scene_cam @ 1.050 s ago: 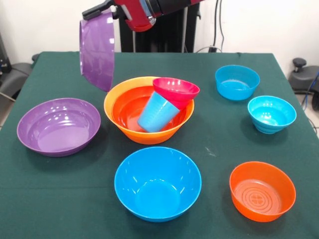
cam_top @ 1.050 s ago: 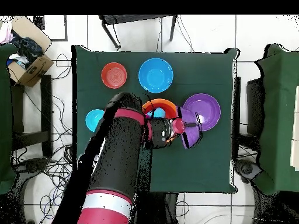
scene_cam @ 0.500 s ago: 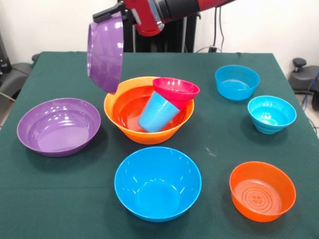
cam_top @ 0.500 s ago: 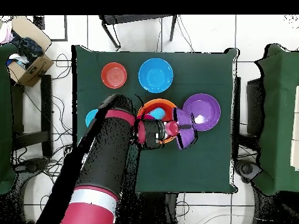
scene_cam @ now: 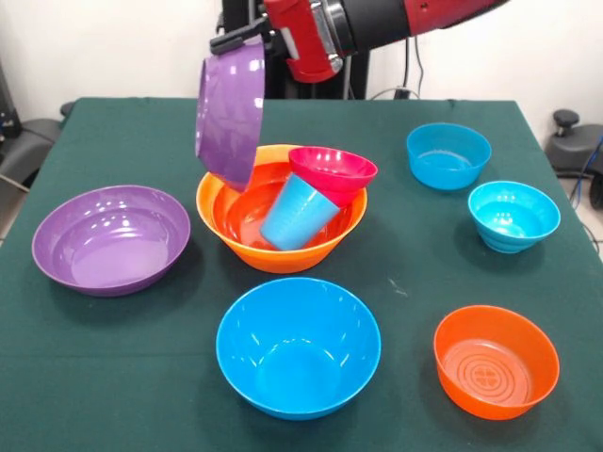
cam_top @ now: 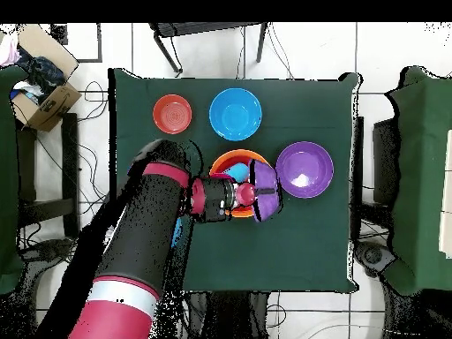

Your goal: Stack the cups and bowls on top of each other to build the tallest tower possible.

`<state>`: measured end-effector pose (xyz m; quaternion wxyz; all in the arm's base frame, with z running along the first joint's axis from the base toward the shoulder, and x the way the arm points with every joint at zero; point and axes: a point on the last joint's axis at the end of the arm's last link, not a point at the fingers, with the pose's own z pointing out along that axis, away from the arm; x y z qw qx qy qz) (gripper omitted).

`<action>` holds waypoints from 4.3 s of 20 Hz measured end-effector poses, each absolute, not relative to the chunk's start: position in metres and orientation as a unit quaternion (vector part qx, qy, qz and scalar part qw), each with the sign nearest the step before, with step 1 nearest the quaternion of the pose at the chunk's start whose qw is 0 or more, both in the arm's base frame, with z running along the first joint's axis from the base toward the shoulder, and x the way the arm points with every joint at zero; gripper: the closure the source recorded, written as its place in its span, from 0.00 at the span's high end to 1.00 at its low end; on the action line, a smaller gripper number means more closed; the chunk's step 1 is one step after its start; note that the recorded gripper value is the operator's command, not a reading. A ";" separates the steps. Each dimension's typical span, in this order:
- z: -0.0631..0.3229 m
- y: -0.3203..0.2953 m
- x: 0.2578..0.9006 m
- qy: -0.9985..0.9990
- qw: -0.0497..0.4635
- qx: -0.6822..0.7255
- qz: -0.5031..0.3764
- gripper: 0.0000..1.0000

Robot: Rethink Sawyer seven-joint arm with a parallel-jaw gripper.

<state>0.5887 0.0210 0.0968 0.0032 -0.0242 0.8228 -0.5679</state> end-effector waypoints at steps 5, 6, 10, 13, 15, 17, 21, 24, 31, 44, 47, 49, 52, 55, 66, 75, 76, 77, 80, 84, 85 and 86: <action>0.100 0.025 0.598 0.817 0.024 -0.013 -0.576 1.00; 0.102 0.026 0.600 0.814 0.031 -0.011 -0.580 1.00; 0.111 0.033 0.611 0.802 0.057 -0.003 -0.595 1.00; 0.117 0.042 0.618 0.795 0.075 0.011 -0.601 1.00; 0.121 0.049 0.623 0.794 0.085 0.029 -0.601 1.00; 0.128 0.057 0.626 0.790 0.093 0.052 -0.604 1.00; 0.142 0.064 0.627 0.775 0.101 0.075 -0.620 1.00; 0.152 0.063 0.624 0.752 0.105 0.081 -0.646 1.00; 0.165 0.047 0.614 0.718 0.099 0.080 -0.685 1.00; 0.161 -0.005 0.608 0.707 0.115 0.070 -0.694 1.00; 0.149 -0.012 0.608 0.711 0.123 0.063 -0.689 1.00; 0.135 -0.016 0.607 0.714 0.129 0.054 -0.687 1.00; 0.120 -0.019 0.603 0.714 0.129 0.046 -0.687 1.00; 0.106 -0.021 0.599 0.713 0.127 0.040 -0.689 1.00; 0.064 -0.029 0.582 0.712 0.113 0.015 -0.693 1.00; 0.049 -0.033 0.573 0.708 0.101 0.003 -0.699 1.00; 0.048 -0.034 0.573 0.707 0.100 0.001 -0.700 1.00; 0.046 -0.034 0.571 0.707 0.098 0.000 -0.701 1.00; 0.041 -0.033 0.569 0.709 0.095 0.003 -0.699 1.00; 0.032 -0.032 0.564 0.712 0.088 0.009 -0.697 1.00; 0.030 -0.031 0.562 0.712 0.087 0.010 -0.696 1.00; 0.027 -0.031 0.561 0.713 0.085 0.011 -0.696 1.00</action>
